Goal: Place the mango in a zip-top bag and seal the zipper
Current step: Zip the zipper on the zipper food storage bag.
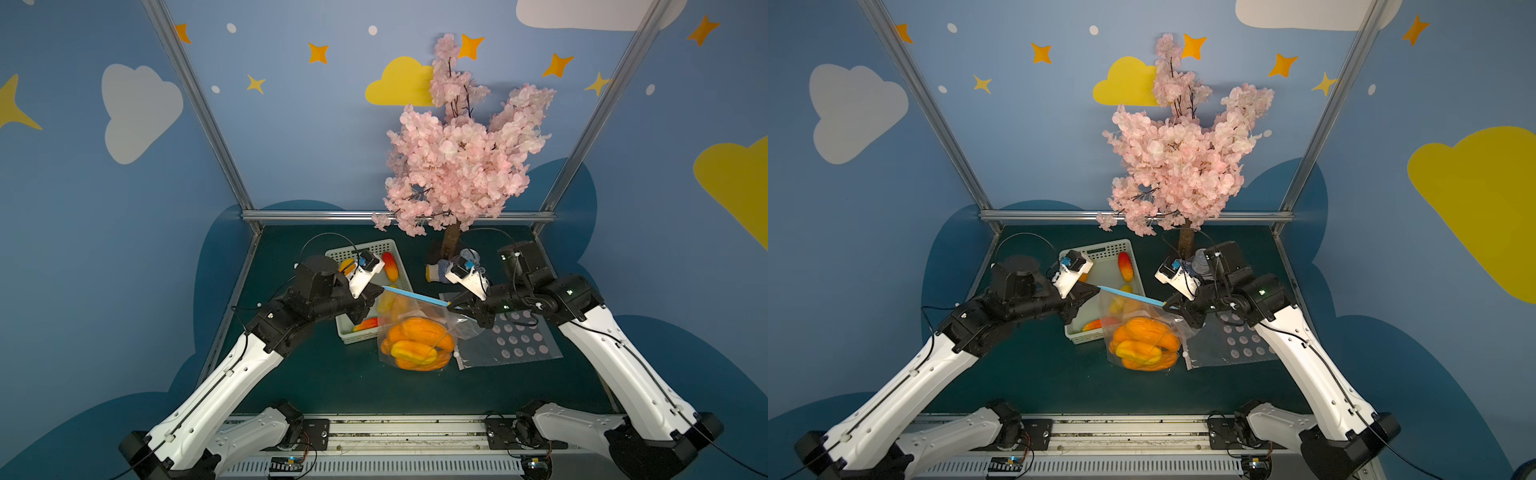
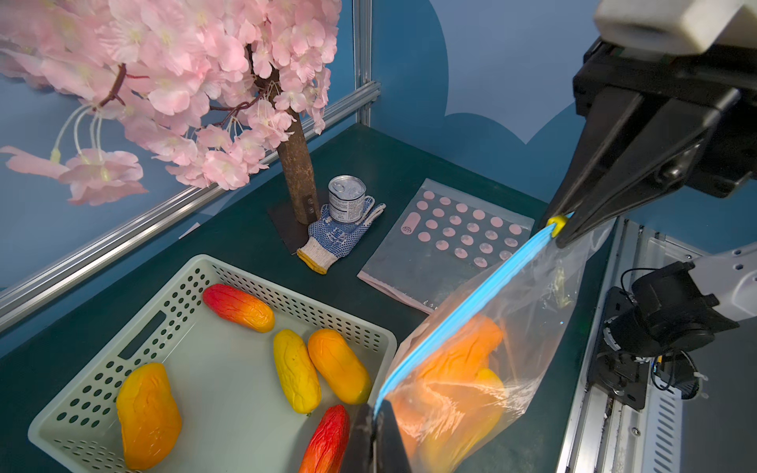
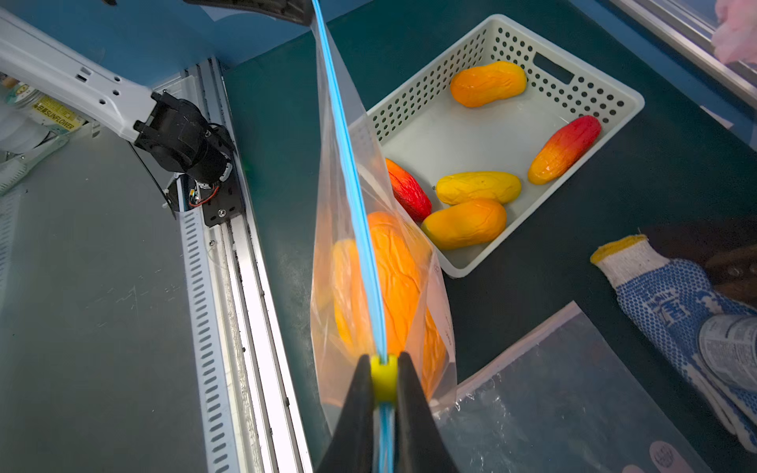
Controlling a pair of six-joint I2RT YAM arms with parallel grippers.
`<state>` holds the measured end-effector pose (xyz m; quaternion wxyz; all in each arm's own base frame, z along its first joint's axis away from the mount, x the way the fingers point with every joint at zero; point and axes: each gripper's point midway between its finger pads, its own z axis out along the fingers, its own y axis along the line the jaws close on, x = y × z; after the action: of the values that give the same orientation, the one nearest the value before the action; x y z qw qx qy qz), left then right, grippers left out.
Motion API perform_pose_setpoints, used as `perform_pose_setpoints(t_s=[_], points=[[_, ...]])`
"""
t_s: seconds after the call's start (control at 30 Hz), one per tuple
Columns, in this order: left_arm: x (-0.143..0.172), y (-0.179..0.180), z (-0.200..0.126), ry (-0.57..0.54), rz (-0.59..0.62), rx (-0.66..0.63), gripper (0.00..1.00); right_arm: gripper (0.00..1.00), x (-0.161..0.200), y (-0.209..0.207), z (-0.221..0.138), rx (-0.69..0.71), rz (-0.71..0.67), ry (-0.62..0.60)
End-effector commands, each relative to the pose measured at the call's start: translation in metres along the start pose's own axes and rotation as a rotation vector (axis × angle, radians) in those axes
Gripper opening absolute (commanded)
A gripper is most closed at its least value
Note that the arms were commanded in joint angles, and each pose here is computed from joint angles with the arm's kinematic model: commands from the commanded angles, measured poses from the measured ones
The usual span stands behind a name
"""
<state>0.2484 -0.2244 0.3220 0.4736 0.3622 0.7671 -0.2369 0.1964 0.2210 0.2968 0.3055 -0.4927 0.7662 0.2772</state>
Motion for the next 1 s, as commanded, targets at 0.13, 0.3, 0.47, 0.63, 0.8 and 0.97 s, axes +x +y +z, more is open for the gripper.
perform_pose_setpoints(t_s=[0.13,0.3,0.47,0.63,0.8,0.97], points=[[-0.002,0.020,-0.001,-0.007,-0.018,-0.101,0.03,0.00,0.043,0.001,-0.011,0.044,0.137,0.139],[-0.002,0.022,0.000,-0.001,-0.016,-0.109,0.03,0.00,0.053,-0.001,-0.018,0.068,0.163,0.144],[0.000,0.026,0.002,0.010,-0.020,-0.127,0.03,0.00,0.055,-0.003,-0.022,0.083,0.183,0.142],[0.000,0.027,0.002,0.016,-0.023,-0.137,0.03,0.00,0.058,-0.002,-0.027,0.092,0.199,0.134],[0.001,0.030,0.003,0.024,-0.030,-0.152,0.03,0.00,0.064,-0.003,-0.030,0.108,0.218,0.138],[0.004,0.033,0.003,0.035,-0.036,-0.168,0.03,0.00,0.067,-0.002,-0.031,0.110,0.228,0.136]])
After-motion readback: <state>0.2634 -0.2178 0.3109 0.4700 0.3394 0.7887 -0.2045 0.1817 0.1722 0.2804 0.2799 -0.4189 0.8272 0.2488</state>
